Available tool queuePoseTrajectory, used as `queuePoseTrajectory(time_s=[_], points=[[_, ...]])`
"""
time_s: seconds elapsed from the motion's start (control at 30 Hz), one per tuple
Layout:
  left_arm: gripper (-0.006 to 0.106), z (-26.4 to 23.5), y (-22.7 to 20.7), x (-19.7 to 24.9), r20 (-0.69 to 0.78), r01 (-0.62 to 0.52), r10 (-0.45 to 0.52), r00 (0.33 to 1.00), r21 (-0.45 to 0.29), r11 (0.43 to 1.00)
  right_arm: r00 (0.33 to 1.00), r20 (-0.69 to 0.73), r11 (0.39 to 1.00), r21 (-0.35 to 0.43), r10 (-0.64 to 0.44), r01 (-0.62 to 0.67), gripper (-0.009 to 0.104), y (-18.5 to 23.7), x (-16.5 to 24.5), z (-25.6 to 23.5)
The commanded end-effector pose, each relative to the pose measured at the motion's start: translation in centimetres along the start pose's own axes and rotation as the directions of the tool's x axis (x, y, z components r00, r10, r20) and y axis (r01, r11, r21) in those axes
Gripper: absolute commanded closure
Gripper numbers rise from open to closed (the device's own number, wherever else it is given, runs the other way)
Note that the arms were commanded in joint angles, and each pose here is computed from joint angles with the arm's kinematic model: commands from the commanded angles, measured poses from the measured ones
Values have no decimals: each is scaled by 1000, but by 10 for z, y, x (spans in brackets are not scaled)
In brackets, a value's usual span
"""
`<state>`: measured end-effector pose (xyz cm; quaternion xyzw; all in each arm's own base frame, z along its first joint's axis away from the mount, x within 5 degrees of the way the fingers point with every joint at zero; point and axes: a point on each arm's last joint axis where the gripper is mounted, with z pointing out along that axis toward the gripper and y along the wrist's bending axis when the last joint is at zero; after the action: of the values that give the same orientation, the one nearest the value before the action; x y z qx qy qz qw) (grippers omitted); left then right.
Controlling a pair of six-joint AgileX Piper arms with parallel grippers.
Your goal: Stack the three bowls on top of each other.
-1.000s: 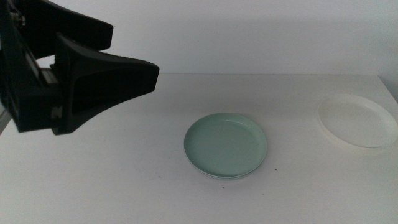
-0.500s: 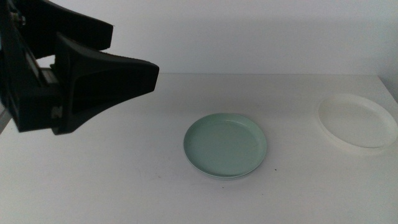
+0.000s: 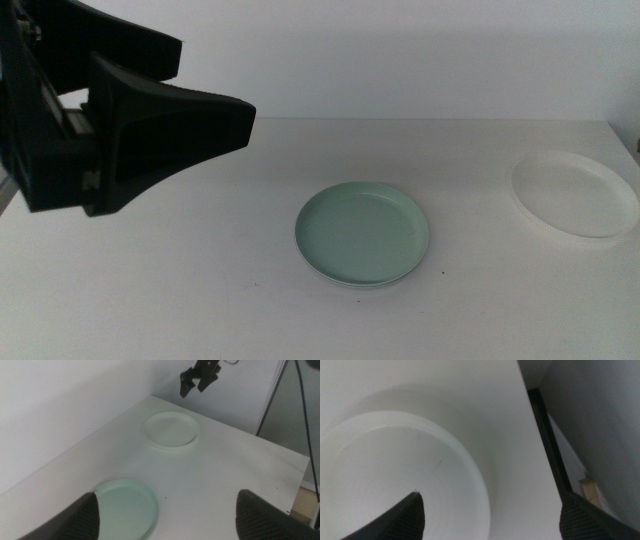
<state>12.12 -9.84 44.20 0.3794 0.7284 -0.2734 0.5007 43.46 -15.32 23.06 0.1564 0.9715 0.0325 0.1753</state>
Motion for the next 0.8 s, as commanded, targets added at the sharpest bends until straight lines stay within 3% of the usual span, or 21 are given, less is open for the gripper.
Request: queuePoseTrajectory(time_s=[0.0,0.43,0.77], points=[[7,-1,0,-1,16,15,-15,1000,-4,1000,1000,12,1000,-6,-5,5,9,-2,-3,8],[7,-1,0,-1,16,15,-15,1000,-4,1000,997,-71,999,-11,-44,43,12,7,4,61],[7,-1,0,-1,16,15,-15,1000,-4,1000,995,-87,999,-2,-50,50,37,6,7,78]])
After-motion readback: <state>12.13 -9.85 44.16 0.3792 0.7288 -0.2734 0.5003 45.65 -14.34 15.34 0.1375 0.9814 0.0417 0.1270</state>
